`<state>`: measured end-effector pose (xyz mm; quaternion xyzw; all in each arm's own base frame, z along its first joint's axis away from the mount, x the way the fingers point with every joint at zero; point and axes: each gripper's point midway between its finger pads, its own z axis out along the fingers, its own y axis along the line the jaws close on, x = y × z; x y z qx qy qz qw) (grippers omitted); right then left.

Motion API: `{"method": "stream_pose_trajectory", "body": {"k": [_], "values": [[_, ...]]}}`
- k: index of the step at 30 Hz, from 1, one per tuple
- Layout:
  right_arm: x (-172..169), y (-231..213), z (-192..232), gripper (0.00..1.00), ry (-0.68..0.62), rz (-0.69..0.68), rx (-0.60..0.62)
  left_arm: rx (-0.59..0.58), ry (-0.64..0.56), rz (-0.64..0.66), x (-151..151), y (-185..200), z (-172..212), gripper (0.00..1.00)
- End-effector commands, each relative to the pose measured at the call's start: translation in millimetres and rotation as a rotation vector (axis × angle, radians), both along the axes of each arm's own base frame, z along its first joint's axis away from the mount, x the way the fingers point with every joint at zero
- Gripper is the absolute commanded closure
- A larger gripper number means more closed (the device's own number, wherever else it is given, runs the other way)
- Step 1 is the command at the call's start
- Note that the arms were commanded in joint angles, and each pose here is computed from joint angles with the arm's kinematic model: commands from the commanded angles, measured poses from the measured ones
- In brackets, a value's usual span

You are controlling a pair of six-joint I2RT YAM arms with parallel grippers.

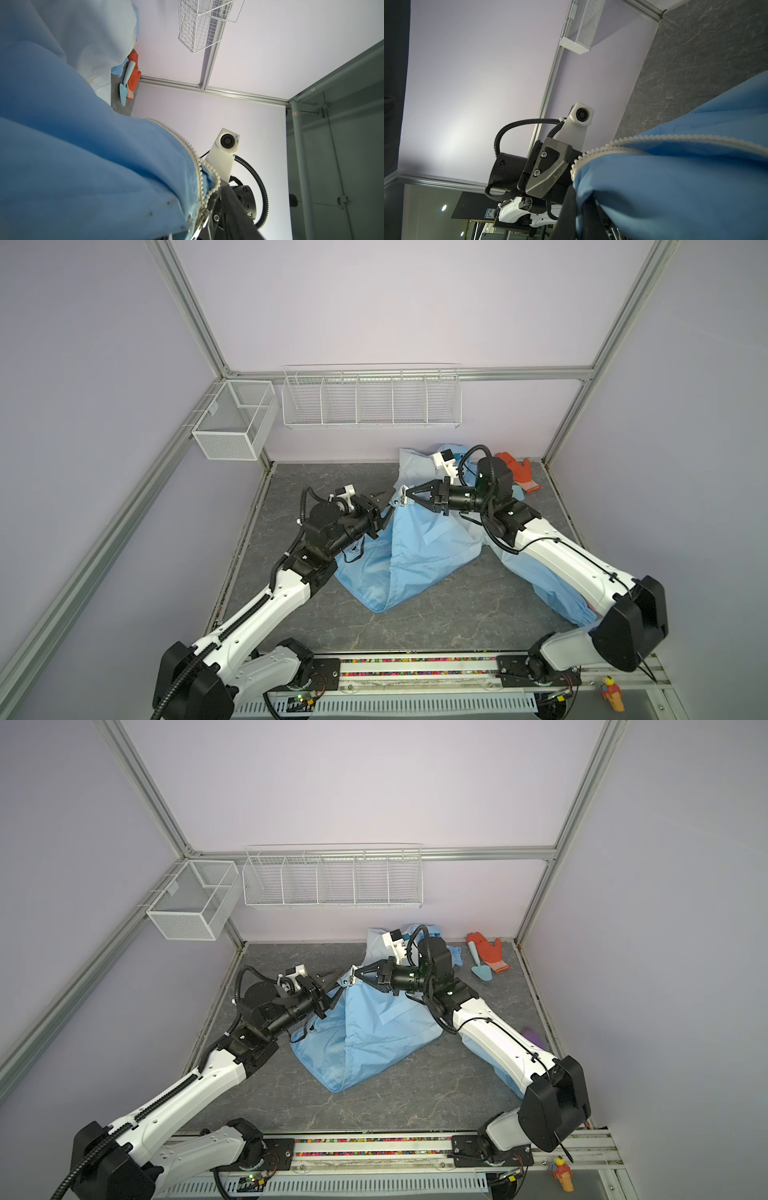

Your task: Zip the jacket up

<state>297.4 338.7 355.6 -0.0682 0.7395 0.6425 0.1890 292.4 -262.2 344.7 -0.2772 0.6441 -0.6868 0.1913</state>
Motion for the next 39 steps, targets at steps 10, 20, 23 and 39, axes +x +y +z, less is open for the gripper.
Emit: {"method": "stream_pose_trajectory", "body": {"k": [10,20,23,39], "values": [[3.1,0.0,20.2,0.94,0.001,-0.036,0.067,-0.004,-0.072,-0.095,-12.7,-13.2,28.1,1.00],[26.7,-10.0,17.5,0.94,0.107,-0.153,0.104,0.071,-0.117,-0.152,-24.8,-23.6,23.5,1.00],[32.4,-15.8,9.2,0.94,0.121,-0.201,0.089,0.097,-0.135,-0.173,-29.9,-25.3,28.3,1.00],[29.2,-27.0,-36.5,0.92,0.175,-0.216,-0.076,0.070,-0.120,-0.155,-35.0,-17.6,25.0,1.00]]}}
